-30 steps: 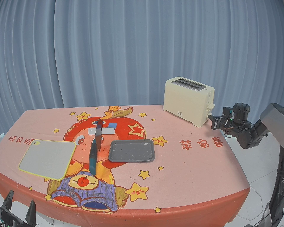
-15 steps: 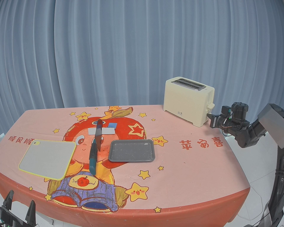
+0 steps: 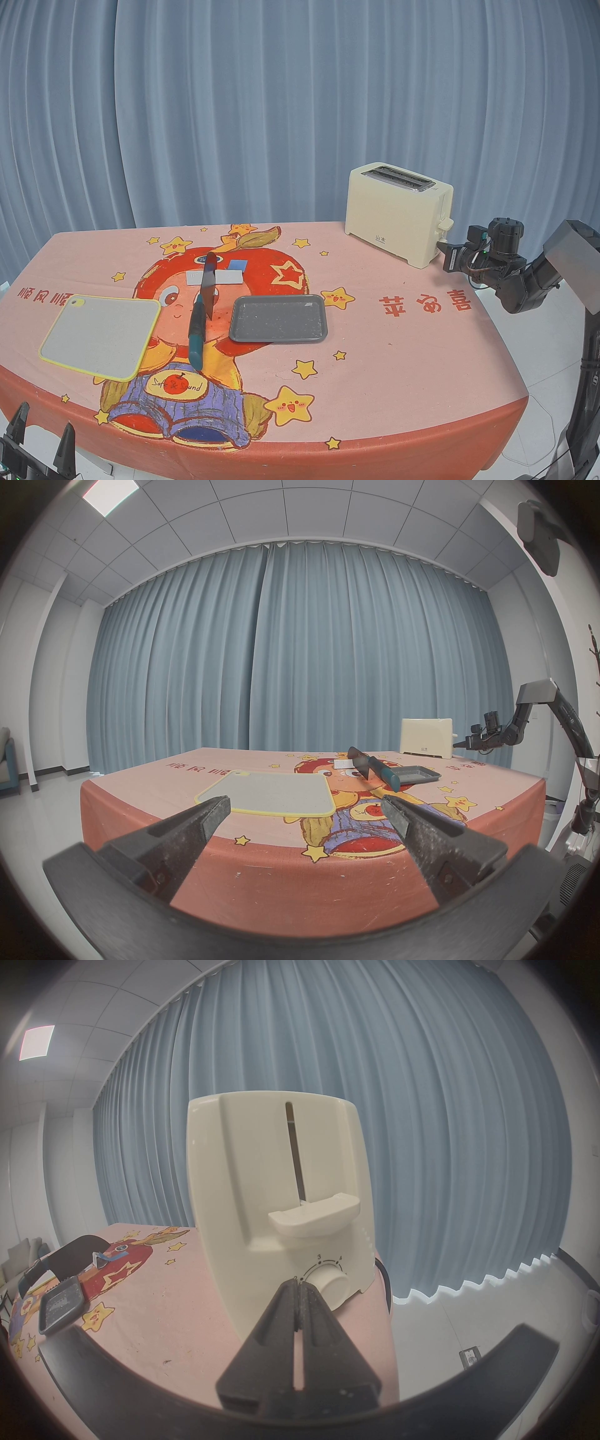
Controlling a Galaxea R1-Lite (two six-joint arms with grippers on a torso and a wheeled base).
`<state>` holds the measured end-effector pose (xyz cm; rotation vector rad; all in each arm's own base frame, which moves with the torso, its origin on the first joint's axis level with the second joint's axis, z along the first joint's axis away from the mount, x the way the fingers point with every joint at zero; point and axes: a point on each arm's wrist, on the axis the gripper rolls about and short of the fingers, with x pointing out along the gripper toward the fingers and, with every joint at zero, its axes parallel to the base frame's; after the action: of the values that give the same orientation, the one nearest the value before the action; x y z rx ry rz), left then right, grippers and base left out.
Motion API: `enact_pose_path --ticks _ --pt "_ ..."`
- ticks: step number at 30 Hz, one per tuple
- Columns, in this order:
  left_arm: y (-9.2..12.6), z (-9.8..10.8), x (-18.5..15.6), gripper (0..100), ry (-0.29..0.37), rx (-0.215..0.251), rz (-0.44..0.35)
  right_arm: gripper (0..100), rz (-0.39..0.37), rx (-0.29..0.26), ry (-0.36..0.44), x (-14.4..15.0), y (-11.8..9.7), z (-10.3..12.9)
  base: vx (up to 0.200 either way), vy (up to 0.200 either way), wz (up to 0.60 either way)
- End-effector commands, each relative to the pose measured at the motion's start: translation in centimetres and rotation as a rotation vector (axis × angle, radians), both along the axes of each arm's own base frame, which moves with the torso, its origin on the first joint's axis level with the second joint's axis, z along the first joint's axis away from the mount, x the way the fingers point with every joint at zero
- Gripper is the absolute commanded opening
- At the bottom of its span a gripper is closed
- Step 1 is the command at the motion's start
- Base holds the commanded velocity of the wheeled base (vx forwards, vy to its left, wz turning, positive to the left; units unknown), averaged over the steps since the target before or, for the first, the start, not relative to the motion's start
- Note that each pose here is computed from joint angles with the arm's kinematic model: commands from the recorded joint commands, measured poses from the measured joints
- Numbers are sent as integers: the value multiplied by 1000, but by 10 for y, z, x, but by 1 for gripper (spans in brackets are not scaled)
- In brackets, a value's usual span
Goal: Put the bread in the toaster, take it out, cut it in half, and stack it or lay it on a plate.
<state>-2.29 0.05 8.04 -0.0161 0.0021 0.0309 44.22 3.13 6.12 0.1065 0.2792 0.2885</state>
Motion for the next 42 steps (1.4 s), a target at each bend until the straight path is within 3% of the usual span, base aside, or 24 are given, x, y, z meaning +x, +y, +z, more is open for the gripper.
enact_pose_path --ticks 1,30,42 --pt "0 -5 0 100 1 -1 0 0 -2 -1 12 0 -1 -4 0 0 0" --pt "0 -5 0 100 2 -1 0 0 -6 -6 45 -8 -3 -14 0 0 0" --pt "0 -5 0 100 2 -1 0 0 7 -12 21 -25 0 -2 0 0 0"
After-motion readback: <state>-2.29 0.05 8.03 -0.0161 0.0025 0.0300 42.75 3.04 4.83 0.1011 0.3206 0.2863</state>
